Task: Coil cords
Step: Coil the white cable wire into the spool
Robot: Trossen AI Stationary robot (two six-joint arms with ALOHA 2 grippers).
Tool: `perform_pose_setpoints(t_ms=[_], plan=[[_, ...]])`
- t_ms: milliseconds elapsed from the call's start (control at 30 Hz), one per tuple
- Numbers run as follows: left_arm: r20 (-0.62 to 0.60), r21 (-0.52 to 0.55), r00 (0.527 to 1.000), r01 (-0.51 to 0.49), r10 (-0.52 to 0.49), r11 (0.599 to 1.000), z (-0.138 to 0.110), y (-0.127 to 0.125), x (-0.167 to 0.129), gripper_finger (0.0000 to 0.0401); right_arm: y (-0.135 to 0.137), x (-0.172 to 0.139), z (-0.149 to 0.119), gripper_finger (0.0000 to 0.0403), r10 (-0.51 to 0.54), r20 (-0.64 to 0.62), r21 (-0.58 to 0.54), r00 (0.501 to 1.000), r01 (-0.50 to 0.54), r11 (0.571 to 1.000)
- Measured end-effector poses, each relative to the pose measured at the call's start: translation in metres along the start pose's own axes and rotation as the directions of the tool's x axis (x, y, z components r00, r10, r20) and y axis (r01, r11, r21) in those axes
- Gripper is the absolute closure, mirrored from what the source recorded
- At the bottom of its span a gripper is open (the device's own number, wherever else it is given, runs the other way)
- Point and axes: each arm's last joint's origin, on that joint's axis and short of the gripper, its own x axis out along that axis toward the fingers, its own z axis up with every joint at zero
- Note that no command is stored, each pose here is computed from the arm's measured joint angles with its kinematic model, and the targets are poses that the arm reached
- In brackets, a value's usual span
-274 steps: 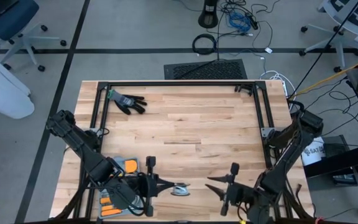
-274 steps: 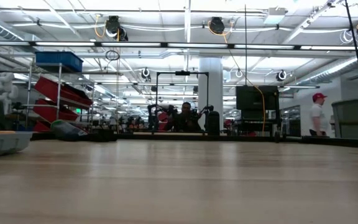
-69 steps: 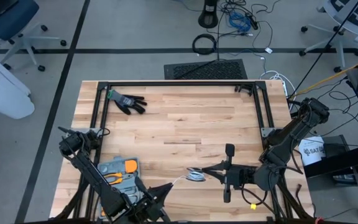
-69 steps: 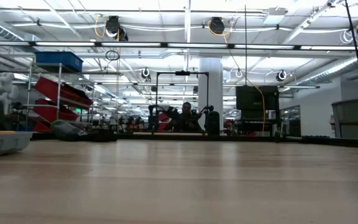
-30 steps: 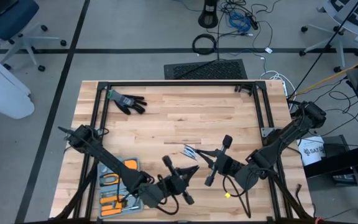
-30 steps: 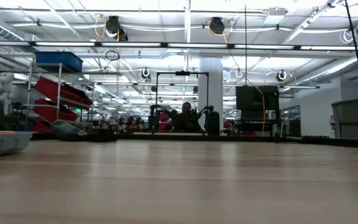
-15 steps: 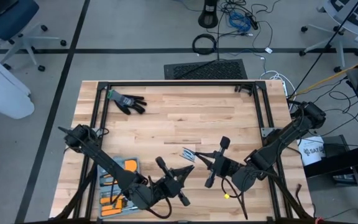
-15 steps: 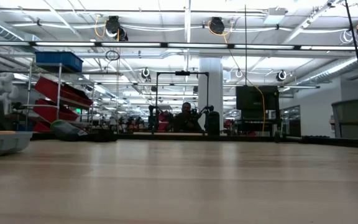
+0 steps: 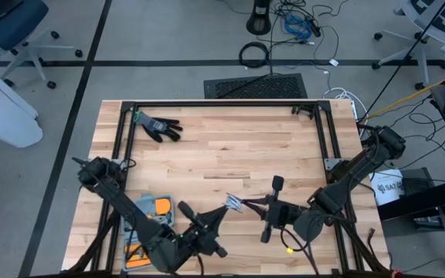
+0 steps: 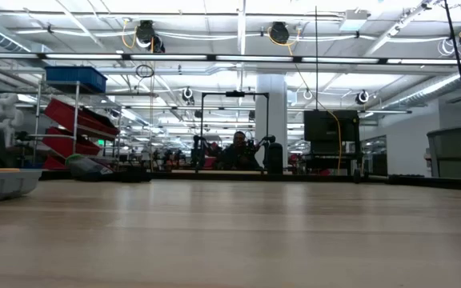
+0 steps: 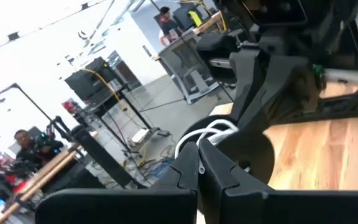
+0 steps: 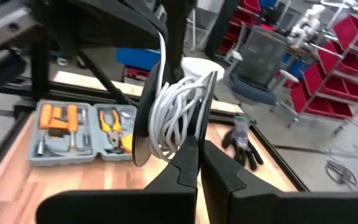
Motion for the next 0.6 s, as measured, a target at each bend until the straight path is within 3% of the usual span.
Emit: perform_pose_setpoints(t_ms=[200, 433, 600], plan=[[0.009, 0.034, 1.0, 0.018, -0.019, 0.999, 0.003, 0.0, -0.014, 0.0401, 0.003, -0.004, 0.005, 0.0403, 0.041, 0.037, -0.021, 0.998, -0.04, 0.999], [0.023, 0.108, 0.998, 0.05, -0.053, 0.993, 0.0, -0.005, -0.028, 0.0401, 0.0, -0.01, 0.013, 0.0403, 0.159, 0.076, 0.01, 0.984, -0.16, 0.987], [0.077, 0.137, 0.988, 0.12, -0.131, 0.983, 0.001, -0.007, -0.035, 0.0401, -0.004, -0.015, 0.019, 0.0403, 0.227, 0.109, 0.062, 0.968, -0.235, 0.97]])
